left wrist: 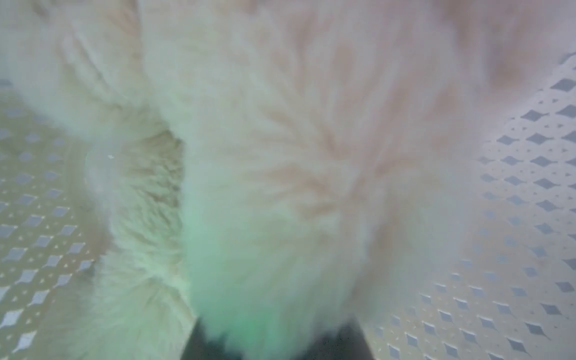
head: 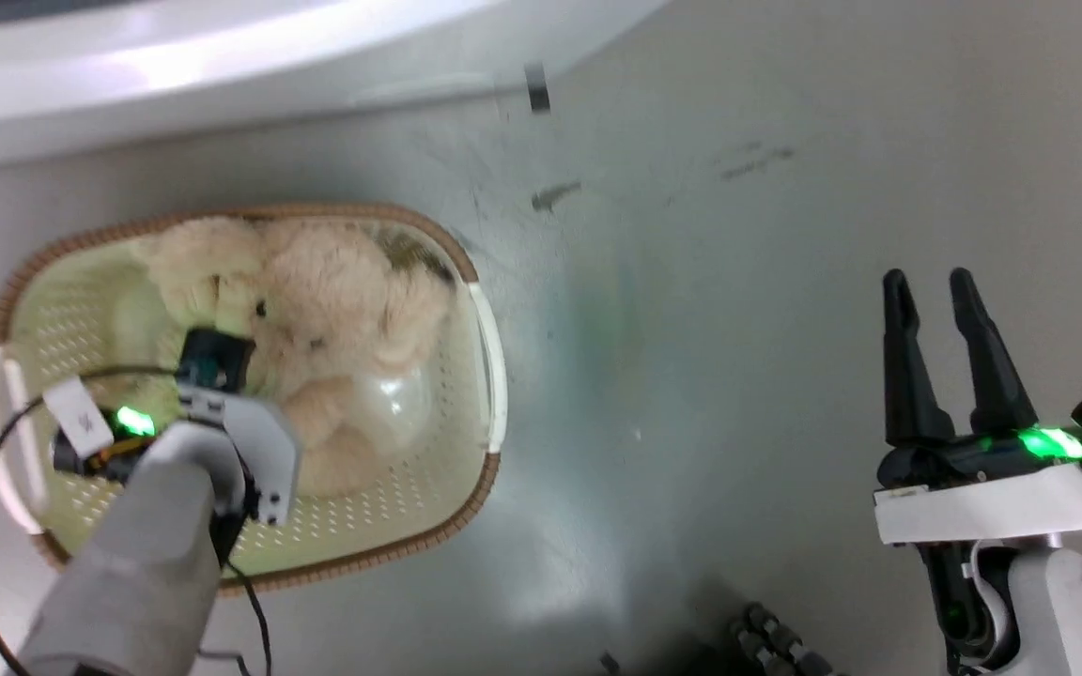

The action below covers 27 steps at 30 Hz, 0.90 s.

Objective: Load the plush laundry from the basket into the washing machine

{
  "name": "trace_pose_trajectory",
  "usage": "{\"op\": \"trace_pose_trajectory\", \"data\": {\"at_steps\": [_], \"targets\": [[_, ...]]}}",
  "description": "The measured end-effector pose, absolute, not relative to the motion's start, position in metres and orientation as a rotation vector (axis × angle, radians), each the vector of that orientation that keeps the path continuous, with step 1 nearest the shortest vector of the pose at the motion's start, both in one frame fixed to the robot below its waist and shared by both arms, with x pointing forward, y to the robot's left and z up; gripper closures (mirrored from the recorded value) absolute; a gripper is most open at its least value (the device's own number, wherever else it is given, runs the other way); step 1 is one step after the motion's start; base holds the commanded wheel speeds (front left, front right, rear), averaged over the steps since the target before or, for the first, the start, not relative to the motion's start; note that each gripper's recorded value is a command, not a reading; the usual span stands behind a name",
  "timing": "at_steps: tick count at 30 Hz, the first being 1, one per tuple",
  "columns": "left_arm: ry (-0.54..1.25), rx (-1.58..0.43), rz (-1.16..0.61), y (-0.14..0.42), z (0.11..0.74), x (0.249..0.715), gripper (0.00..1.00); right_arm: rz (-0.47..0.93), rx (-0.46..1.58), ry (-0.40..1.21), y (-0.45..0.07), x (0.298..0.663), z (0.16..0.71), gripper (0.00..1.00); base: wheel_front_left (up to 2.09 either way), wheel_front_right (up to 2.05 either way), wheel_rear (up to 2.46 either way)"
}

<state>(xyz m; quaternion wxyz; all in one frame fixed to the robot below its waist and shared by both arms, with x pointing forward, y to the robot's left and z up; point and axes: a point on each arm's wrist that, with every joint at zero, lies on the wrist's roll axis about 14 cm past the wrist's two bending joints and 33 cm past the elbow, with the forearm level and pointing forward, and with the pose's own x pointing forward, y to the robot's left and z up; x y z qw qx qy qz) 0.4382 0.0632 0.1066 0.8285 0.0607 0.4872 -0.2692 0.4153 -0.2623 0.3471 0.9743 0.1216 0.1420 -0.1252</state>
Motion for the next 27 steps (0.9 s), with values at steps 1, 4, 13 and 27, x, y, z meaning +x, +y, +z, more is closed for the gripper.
{"op": "trace_pose_trajectory", "data": {"at_steps": [1, 4, 13, 27], "targets": [[1.023, 0.12, -0.563, 0.064, 0.113, 0.437, 1.0, -0.254, 0.246, 0.273, -0.263, 0.415, 0.353, 0.0, 0.0, 0.0, 0.0], [0.983, 0.084, -0.534, 0.067, 0.136, 0.436, 1.0, -0.243, 0.246, 0.249, -0.26, 0.412, 0.366, 0.0, 0.0, 0.0, 0.0], [0.73, 0.0, -0.479, 0.063, 0.234, 0.457, 1.0, -0.225, 0.236, 0.123, -0.259, 0.396, 0.421, 0.0, 0.0, 0.0, 0.0], [0.334, -0.081, -0.348, 0.091, 0.379, 0.428, 1.0, -0.131, 0.244, -0.049, -0.235, 0.38, 0.486, 0.0, 0.0, 0.0, 0.0]]}}
